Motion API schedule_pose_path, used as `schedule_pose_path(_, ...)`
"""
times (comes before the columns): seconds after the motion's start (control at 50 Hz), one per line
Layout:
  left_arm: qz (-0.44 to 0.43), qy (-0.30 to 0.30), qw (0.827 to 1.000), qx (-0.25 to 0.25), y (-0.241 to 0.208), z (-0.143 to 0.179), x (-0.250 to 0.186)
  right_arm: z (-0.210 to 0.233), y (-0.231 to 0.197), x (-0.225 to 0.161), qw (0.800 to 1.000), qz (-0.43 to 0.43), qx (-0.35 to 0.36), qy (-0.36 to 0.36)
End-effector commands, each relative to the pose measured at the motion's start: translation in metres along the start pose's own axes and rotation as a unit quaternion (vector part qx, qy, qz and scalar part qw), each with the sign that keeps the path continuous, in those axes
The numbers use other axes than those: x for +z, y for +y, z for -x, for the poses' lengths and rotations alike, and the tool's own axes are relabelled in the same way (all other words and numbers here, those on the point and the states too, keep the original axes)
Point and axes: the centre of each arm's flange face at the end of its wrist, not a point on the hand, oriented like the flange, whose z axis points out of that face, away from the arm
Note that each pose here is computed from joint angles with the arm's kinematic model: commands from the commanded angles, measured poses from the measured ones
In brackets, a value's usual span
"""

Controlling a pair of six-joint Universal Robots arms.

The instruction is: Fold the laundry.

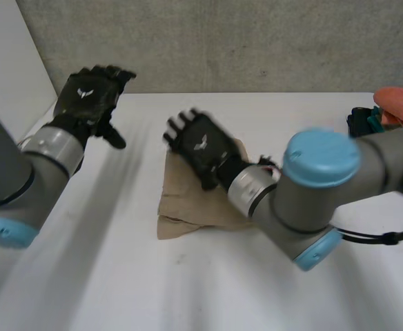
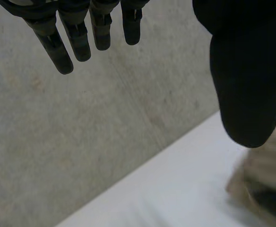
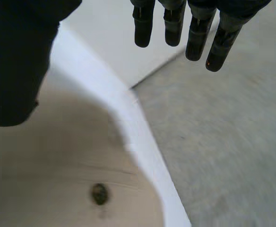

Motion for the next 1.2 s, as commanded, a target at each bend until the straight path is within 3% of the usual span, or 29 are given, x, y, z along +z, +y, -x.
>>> schedule_pose_path(0.02,-0.026,0.064,0.997,-0.037,-0.008,-0.052,0.035,-0.084,-0.008,-0.032,0.952,0.017,0.283,0.113)
schedule_pose_path(0.1,0.014,0.113,0.993,-0.043,0.012,-0.094,0.043,-0.099,0.010,-0.038,0.940,0.078,0.293,0.159)
schedule_pose_path(0.18,0.066,0.129,0.989,-0.037,0.037,-0.117,0.045,-0.093,0.030,-0.029,0.939,0.128,0.284,0.147)
schedule_pose_path(0.26,0.139,0.096,0.986,0.010,0.064,-0.114,0.041,-0.079,0.052,-0.015,0.941,0.171,0.276,0.100)
schedule_pose_path(0.38,0.178,0.066,0.979,0.078,0.078,-0.107,0.030,-0.055,0.069,-0.002,0.941,0.204,0.264,0.054)
schedule_pose_path(0.72,0.226,0.101,0.963,0.110,0.109,-0.113,0.016,-0.032,0.111,0.001,0.947,0.266,0.174,0.046)
schedule_pose_path(0.86,0.195,0.107,0.969,0.104,0.088,-0.112,0.021,-0.046,0.086,0.000,0.954,0.241,0.170,0.057)
schedule_pose_path(1.02,0.089,0.099,0.988,0.079,0.005,-0.093,0.026,-0.072,0.020,-0.027,0.975,0.139,0.134,0.110)
schedule_pose_path(1.12,0.033,0.164,0.985,0.036,-0.032,-0.085,0.021,-0.054,0.019,-0.059,0.978,0.125,0.118,0.119)
schedule_pose_path(1.2,0.030,0.258,0.966,0.005,-0.040,-0.083,0.008,-0.025,0.033,-0.081,0.981,0.128,0.096,0.108)
